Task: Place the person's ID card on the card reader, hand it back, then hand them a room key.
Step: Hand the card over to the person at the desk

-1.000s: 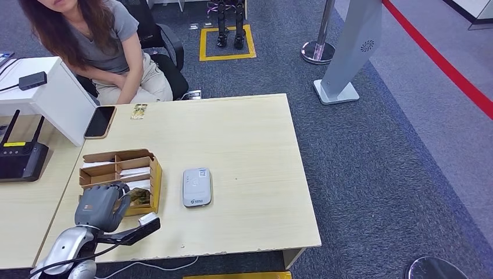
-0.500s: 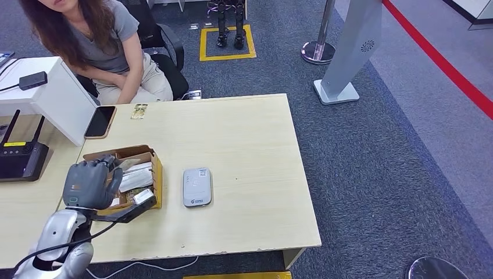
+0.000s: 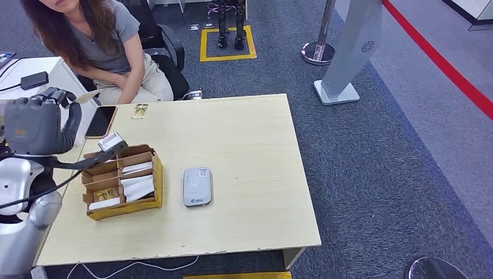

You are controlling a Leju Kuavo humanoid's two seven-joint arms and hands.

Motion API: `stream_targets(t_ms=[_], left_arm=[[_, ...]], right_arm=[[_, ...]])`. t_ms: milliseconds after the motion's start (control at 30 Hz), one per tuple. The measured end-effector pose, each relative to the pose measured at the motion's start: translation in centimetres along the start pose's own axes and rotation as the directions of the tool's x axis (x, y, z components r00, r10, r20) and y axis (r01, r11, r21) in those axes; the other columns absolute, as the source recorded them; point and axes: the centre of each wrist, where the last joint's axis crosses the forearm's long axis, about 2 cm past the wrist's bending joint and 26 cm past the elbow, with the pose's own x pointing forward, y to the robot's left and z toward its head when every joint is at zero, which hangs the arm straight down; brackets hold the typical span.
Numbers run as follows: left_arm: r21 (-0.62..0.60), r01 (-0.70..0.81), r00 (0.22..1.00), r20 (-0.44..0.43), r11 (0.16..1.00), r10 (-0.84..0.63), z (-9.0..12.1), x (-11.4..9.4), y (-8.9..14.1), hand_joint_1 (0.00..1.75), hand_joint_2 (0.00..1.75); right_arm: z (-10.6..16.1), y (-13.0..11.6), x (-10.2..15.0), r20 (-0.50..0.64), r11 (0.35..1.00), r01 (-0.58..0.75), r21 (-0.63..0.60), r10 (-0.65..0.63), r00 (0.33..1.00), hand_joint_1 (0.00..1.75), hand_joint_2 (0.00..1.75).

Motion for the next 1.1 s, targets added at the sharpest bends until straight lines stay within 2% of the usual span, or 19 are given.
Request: stream_targets(t_ms=[100, 200, 333, 500, 600, 833, 1100], left_arm=[[0.000, 0.069, 0.995, -0.066, 0.998, -0.069, -3.3, -2.8, -0.5, 1.75, 1.75], [-0.024, 0.149, 0.981, -0.126, 0.989, -0.151, -5.3, -5.2, -1.2, 1.75, 1.75], [-0.102, 0.311, 0.923, -0.206, 0.945, -0.326, -7.0, -8.9, -2.1, 1.75, 1.75], [-0.166, 0.468, 0.846, -0.202, 0.868, -0.494, -7.5, -11.9, -3.4, 1.75, 1.75], [-0.169, 0.510, 0.828, -0.171, 0.843, -0.535, -7.1, -12.5, -4.1, 1.75, 1.75], [-0.199, 0.524, 0.824, -0.128, 0.828, -0.552, -6.6, -12.2, -5.3, 1.75, 1.75], [-0.181, 0.523, 0.832, -0.103, 0.833, -0.545, -7.5, -11.3, -5.2, 1.75, 1.75]], right_arm=[[0.0, -0.6, 1.1, 0.006, 0.999, -0.034, -0.003, 0.034, 0.999, 0.00, 0.00], [0.1, -1.0, 1.7, 0.007, 0.998, -0.057, -0.006, 0.057, 0.998, 0.00, 0.00], [0.1, -1.4, 2.3, 0.005, 0.996, -0.094, -0.009, 0.094, 0.996, 0.00, 0.00], [0.2, -1.7, 3.1, 0.010, 0.992, -0.125, -0.008, 0.125, 0.992, 0.00, 0.00], [0.2, -1.8, 3.4, 0.017, 0.991, -0.136, -0.011, 0.136, 0.991, 0.00, 0.00], [0.3, -1.8, 3.9, 0.027, 0.990, -0.141, -0.012, 0.142, 0.990, 0.00, 0.00], [0.3, -1.7, 4.1, 0.032, 0.989, -0.148, -0.012, 0.149, 0.988, 0.00, 0.00]])
